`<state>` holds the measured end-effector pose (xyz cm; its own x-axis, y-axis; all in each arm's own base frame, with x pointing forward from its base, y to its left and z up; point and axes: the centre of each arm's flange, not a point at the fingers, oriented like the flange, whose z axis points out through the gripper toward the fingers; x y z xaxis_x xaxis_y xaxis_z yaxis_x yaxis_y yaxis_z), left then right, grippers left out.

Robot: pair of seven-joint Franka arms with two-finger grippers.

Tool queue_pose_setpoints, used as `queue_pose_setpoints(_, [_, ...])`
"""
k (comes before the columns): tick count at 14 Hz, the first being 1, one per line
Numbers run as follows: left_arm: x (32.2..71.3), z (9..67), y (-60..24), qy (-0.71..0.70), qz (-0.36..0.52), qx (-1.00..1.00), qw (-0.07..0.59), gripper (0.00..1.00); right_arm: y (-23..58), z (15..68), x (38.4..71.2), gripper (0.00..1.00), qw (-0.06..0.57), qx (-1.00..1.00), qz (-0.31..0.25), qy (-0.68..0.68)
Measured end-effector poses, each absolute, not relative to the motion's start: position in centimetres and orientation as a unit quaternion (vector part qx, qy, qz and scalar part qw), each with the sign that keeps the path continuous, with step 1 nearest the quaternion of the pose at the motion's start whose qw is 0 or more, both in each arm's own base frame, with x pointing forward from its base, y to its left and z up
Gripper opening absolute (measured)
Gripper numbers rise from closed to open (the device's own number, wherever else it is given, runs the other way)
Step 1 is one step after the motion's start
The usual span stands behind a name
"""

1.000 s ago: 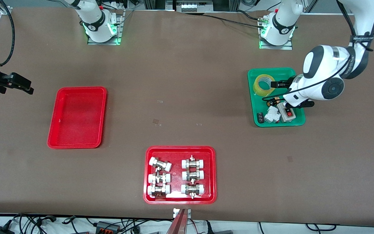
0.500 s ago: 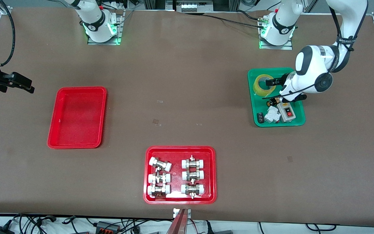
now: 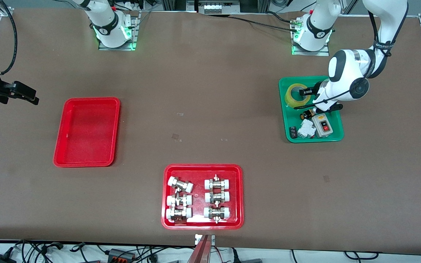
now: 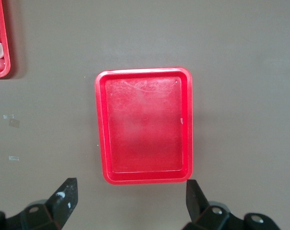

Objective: Left arm passes tape to right arm into tray
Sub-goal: 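Grasp the tape roll with the left gripper and lift it, then carry the tape toward the middle while the right gripper reaches it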

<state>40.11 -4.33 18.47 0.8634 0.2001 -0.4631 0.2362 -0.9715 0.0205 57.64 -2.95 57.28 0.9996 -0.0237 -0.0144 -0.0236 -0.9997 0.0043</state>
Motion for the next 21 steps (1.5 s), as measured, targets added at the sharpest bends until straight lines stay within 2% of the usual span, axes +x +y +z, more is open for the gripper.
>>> queue_pose_setpoints(3, [40.4,18.6,-4.5,0.113,-0.231,0.966,0.04,0.25,-3.0,57.3,57.6,1.0,0.002,1.0,-0.007,-0.012])
queue_pose_setpoints(4, [40.4,18.7,-4.6,0.113,-0.231,0.966,0.04,0.22,-2.9,57.3,57.6,1.0,0.002,1.0,-0.007,-0.012])
queue_pose_setpoints(8, [42.0,20.1,-4.6,0.112,-0.222,0.968,0.044,0.22,-2.9,57.3,57.6,1.0,0.002,1.0,-0.007,-0.012])
queue_pose_setpoints(11, [44.6,24.4,-5.1,0.102,-0.225,0.968,0.051,0.22,-2.9,57.3,57.6,1.0,0.002,1.0,-0.008,-0.012])
queue_pose_setpoints(13, [46.9,29.1,-5.7,0.093,-0.23,0.967,0.06,0.22,-2.9,57.3,57.6,1.0,0.002,1.0,-0.008,-0.012])
queue_pose_setpoints(16, [50.0,39.0,-9.3,0.08,-0.253,0.953,0.143,0.22,-3.0,57.2,57.6,1.0,0.002,1.0,-0.009,-0.012])
queue_pose_setpoints(21, [49.7,50.9,-22.9,0.032,-0.259,0.935,0.24,0.22,-2.9,57.3,57.6,1.0,0.002,1.0,-0.008,-0.011])
